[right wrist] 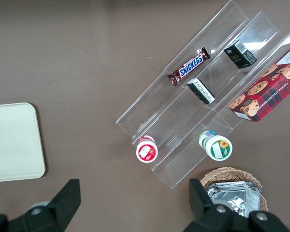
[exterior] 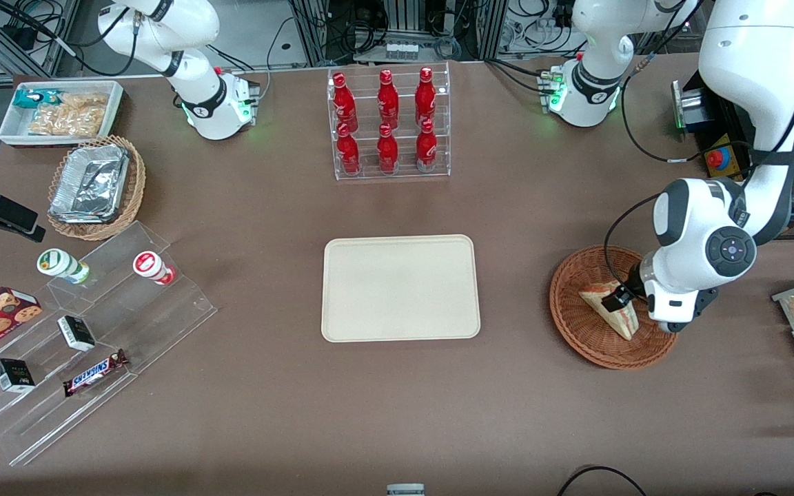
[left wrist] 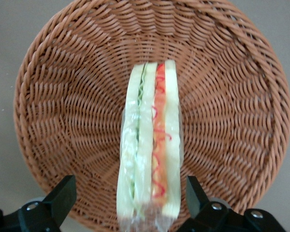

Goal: Place sandwich from basket to tray
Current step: 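Lower the left gripper over the wrapped sandwich and close on it, then lift the sandwich and carry it over the cream tray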

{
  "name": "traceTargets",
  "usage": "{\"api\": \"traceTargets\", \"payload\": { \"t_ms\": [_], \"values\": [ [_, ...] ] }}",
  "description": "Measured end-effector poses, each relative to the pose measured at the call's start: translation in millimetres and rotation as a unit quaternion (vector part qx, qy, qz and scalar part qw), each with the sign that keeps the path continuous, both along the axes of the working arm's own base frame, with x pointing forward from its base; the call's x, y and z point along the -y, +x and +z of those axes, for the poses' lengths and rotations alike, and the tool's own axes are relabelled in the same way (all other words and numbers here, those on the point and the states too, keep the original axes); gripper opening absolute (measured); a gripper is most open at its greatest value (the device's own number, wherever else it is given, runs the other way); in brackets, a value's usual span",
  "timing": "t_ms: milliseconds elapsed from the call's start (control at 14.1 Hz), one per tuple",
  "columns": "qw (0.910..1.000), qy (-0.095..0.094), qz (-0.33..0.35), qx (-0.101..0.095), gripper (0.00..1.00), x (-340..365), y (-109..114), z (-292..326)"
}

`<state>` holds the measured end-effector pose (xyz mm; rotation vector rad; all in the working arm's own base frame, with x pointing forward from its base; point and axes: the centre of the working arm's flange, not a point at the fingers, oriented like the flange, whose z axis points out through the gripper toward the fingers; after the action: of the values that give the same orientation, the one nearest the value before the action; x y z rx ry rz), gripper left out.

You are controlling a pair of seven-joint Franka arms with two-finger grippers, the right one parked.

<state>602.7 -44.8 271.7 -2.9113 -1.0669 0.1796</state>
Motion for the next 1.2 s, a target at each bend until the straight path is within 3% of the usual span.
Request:
{"api": "traceTargets", "payload": {
  "t_ms": [142, 566, 637, 850, 991, 1204],
  "values": [
    [0.9998, 0.0, 0.019, 0.004, 1.0, 3.6, 1.9, -10.9],
    [0.9993, 0.001, 0.037, -0.006, 0.96, 17.7, -0.4, -33.1],
    [0.9993, 0.001, 0.037, -0.007, 0.88, 17.6, -0.4, -33.4],
    [0.9994, 0.001, 0.036, -0.002, 0.52, 17.6, 2.7, -29.5],
    [0.9997, -0.001, 0.022, 0.007, 0.36, 19.2, 7.2, -22.0],
    [0.9992, -0.007, -0.027, 0.027, 0.21, 30.7, 12.9, -0.5]
  ]
}}
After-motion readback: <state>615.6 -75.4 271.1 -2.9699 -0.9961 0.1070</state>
